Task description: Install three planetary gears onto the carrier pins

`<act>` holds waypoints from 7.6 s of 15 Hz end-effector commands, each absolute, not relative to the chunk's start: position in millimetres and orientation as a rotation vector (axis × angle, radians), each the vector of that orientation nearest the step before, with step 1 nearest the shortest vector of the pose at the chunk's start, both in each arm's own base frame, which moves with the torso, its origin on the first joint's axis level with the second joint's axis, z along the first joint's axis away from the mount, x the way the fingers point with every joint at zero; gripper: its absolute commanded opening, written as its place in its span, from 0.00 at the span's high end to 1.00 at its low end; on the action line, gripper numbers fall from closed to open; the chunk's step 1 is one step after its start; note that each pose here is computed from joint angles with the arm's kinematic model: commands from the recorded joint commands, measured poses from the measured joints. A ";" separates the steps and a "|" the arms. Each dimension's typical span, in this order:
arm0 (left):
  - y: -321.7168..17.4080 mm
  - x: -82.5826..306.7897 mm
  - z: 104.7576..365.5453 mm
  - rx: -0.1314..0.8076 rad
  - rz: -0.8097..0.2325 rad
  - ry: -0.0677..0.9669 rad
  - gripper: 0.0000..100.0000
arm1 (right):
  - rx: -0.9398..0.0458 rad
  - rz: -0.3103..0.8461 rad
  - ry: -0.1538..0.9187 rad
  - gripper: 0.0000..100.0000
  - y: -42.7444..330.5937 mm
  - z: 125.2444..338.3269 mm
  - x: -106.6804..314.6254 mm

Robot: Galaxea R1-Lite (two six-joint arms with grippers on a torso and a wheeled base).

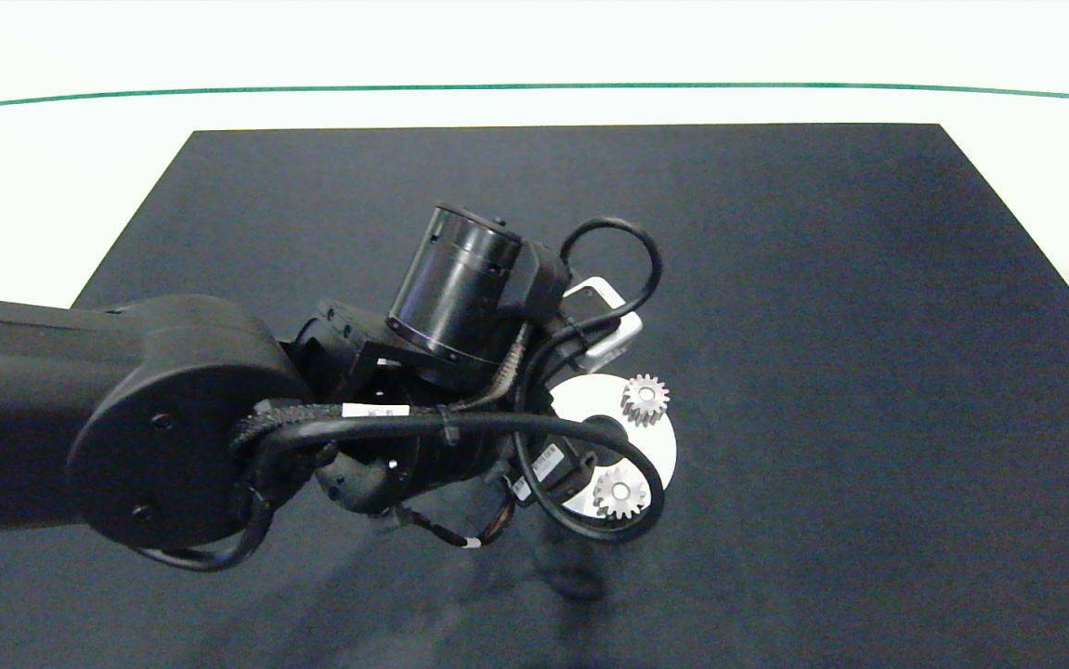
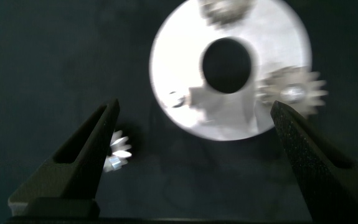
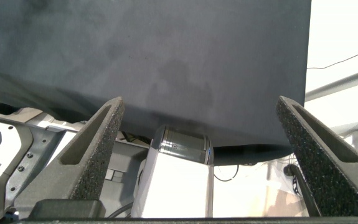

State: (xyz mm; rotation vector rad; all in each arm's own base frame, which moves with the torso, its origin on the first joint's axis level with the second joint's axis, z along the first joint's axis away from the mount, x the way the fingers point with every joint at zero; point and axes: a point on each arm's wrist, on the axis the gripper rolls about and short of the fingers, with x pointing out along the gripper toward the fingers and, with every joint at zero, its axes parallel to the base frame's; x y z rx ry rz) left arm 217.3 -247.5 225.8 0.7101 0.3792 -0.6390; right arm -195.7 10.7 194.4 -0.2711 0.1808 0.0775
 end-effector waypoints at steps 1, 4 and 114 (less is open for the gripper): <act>-213.4 229.6 229.3 0.705 -0.562 0.403 0.00 | -0.272 0.078 0.187 0.00 10.8 194.2 -195.7; -191.8 242.6 227.8 0.676 -0.555 0.429 0.00 | -0.274 0.076 0.183 0.00 11.2 194.7 -196.1; -174.9 280.3 204.7 0.560 -0.515 0.502 0.10 | -0.284 0.068 0.164 0.00 12.4 199.0 -196.7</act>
